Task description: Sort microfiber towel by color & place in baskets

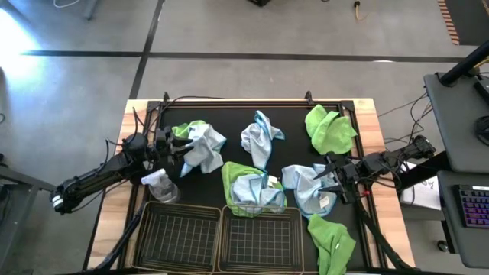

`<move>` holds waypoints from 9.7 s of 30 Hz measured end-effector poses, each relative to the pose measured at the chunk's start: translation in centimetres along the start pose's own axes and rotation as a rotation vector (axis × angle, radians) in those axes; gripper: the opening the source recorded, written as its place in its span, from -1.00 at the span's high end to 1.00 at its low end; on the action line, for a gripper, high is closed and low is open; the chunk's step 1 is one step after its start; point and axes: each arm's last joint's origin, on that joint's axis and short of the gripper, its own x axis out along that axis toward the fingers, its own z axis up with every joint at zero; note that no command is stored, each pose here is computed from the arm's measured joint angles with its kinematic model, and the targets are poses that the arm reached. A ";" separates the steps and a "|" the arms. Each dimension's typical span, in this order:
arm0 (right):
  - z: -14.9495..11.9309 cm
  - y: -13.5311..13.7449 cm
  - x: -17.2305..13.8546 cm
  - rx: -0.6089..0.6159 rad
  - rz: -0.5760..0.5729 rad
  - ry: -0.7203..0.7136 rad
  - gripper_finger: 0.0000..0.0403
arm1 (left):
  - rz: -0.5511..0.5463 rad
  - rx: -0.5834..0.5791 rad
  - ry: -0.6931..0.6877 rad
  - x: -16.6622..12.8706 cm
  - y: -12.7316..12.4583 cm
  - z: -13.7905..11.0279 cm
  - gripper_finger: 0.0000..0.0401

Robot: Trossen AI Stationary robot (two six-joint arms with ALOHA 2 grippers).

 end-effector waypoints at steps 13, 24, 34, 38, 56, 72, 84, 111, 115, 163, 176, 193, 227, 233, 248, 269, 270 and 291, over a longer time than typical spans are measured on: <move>0.0 0.0 0.0 0.000 0.000 0.001 0.05 | 0.000 0.000 0.000 0.0 0.0 0.0 0.31; 0.0 0.0 0.0 0.000 0.000 0.001 0.05 | 0.000 0.000 0.000 0.0 0.0 0.0 0.31; 0.0 0.0 0.0 0.000 0.000 0.001 0.05 | 0.000 0.000 0.000 0.0 0.0 0.0 0.31; 0.1 0.0 0.0 0.000 -0.002 0.001 0.05 | 0.000 0.000 0.000 0.0 0.0 0.0 0.31; 0.2 0.0 0.0 -0.275 -0.007 -0.008 0.05 | 0.000 0.000 0.000 0.0 0.0 0.0 0.31; 0.5 0.0 -0.1 -0.101 -0.005 -0.023 0.05 | 0.000 0.000 0.000 0.0 0.0 0.0 0.31; 0.6 0.0 -0.1 0.082 -0.002 -0.038 0.05 | 0.000 0.000 0.000 0.0 0.0 0.0 0.31; 1.5 -0.6 -0.2 0.156 -0.168 -0.139 0.05 | 0.000 0.000 0.000 0.0 0.0 0.0 0.31; 1.5 -0.7 -0.2 0.159 -0.218 -0.140 0.05 | 0.000 0.000 0.000 0.0 0.0 0.0 0.31; 6.2 -2.0 -1.7 0.192 -0.587 -0.014 0.05 | 0.092 -0.091 -0.217 -0.2 -0.1 1.8 0.31; 11.7 -2.3 -0.2 0.351 -0.750 0.415 0.05 | 0.096 -0.093 -0.207 -0.2 0.0 1.7 0.31; 16.7 -3.3 3.8 0.355 -0.944 0.798 0.05 | 0.105 -0.043 -0.197 -0.1 0.0 1.6 0.31; 16.5 -15.2 -0.1 0.373 -1.335 1.178 0.05 | 0.113 -0.048 -0.173 -0.1 0.1 1.4 0.31; 15.1 -17.7 -0.5 0.415 -1.347 1.304 0.05 | 0.114 -0.050 -0.169 -0.1 0.1 1.3 0.31; 10.7 -21.3 1.0 0.579 -1.032 1.498 0.05 | 0.140 -0.069 -0.087 0.0 0.3 0.5 0.31; 3.9 -22.2 2.0 0.667 -0.822 1.578 0.05 | 0.148 -0.074 -0.061 0.0 0.4 0.2 0.31; 3.7 -22.2 2.0 0.678 -0.809 1.561 0.05 | 0.148 -0.074 -0.061 0.0 0.4 0.2 0.31; 0.2 -20.9 1.6 0.789 -0.807 1.510 0.05 | 0.163 -0.078 -0.012 0.0 0.5 -0.2 0.31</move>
